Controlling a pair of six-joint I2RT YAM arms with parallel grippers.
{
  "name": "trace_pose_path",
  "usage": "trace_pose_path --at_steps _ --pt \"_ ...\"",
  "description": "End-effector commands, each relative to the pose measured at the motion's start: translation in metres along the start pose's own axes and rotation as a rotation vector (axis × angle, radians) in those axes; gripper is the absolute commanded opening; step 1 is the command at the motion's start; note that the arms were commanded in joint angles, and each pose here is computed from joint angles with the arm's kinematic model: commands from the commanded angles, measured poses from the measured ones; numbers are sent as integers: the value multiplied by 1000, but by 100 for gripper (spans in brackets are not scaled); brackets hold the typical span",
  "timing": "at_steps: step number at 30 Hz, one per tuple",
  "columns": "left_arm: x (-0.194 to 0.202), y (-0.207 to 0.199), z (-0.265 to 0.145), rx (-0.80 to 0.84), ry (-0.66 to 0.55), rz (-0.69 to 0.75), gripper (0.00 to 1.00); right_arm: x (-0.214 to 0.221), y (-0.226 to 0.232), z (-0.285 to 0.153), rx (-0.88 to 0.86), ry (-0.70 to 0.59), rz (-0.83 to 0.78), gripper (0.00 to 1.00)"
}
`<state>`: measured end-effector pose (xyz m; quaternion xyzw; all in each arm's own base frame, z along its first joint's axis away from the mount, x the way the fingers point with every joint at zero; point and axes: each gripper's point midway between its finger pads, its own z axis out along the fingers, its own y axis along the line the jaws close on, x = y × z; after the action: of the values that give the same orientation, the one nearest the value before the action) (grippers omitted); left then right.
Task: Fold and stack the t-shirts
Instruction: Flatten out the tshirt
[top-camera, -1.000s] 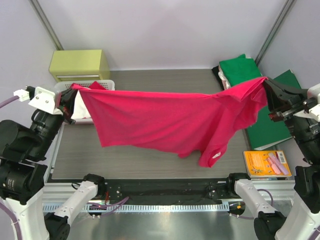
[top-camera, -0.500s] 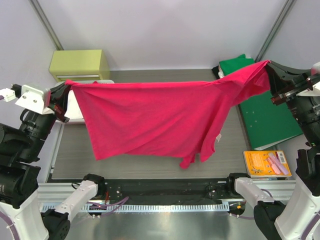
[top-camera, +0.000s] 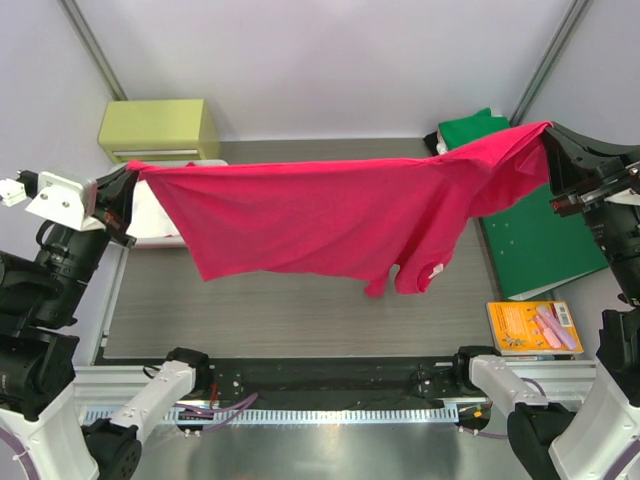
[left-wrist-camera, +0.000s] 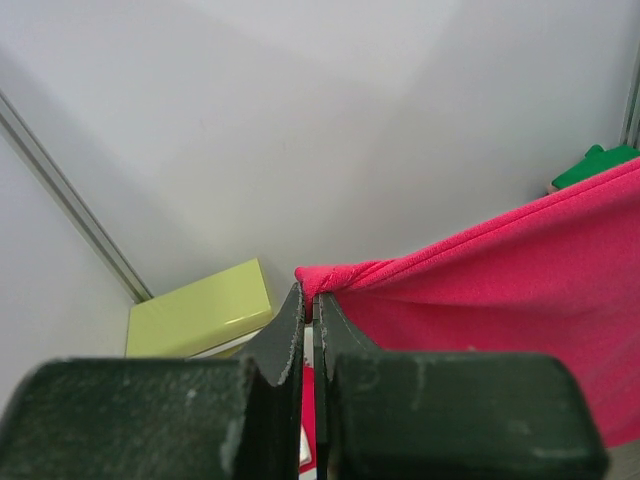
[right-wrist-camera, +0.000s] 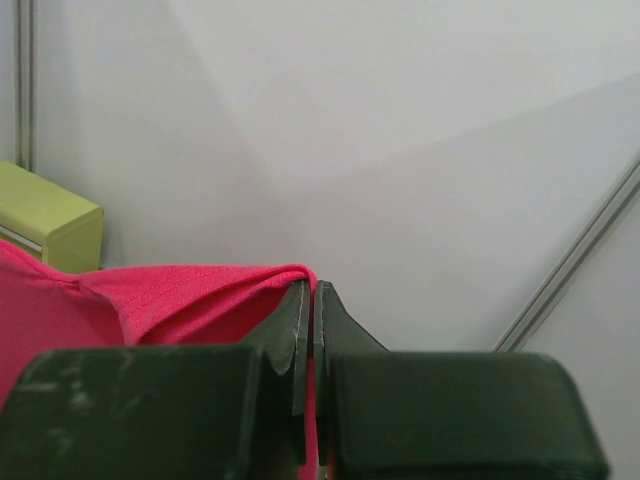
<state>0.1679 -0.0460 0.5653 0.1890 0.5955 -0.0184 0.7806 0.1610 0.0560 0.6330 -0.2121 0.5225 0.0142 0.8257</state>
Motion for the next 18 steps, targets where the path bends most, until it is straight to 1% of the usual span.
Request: trace_pose_path --at_steps 1,2,4,5,6,7,8,9,10,11,12,13,14,15,17,18 --pt "5 3 18 -11 12 -12 0 5 -23 18 84 6 -20 1" --pt "17 0 31 1 40 -15 0 9 -25 23 87 11 -23 1" --pt "31 -4 45 17 63 -15 0 30 -33 40 98 52 -35 1" --pt "48 -7 54 30 102 -10 0 41 -37 47 106 72 -37 1" --pt "62 -9 69 39 133 -6 0 63 -38 57 104 121 -28 1" --pt "71 -11 75 48 153 -2 0 76 -39 64 102 142 -25 1" --pt "93 -15 85 60 196 6 0 96 -39 73 89 179 -13 1" --pt "105 -17 95 69 215 9 0 130 -34 79 71 243 12 1" --pt "116 -21 101 81 235 7 0 140 -34 86 70 235 10 1" --pt "138 -26 108 97 278 4 0 180 -27 90 50 304 39 1" --pt "152 -29 115 104 304 6 0 196 -25 94 46 321 47 1" --pt "159 -30 123 105 303 7 0 211 -24 98 41 338 55 1" --pt "182 -35 127 116 347 2 0 229 -20 100 30 366 70 1" --pt "192 -38 131 122 359 5 0 266 -12 101 9 431 95 1" --pt "226 -46 142 139 416 -1 0 294 -6 104 -5 454 109 1" --pt "238 -49 146 147 438 -5 0 328 2 103 -21 510 122 1"
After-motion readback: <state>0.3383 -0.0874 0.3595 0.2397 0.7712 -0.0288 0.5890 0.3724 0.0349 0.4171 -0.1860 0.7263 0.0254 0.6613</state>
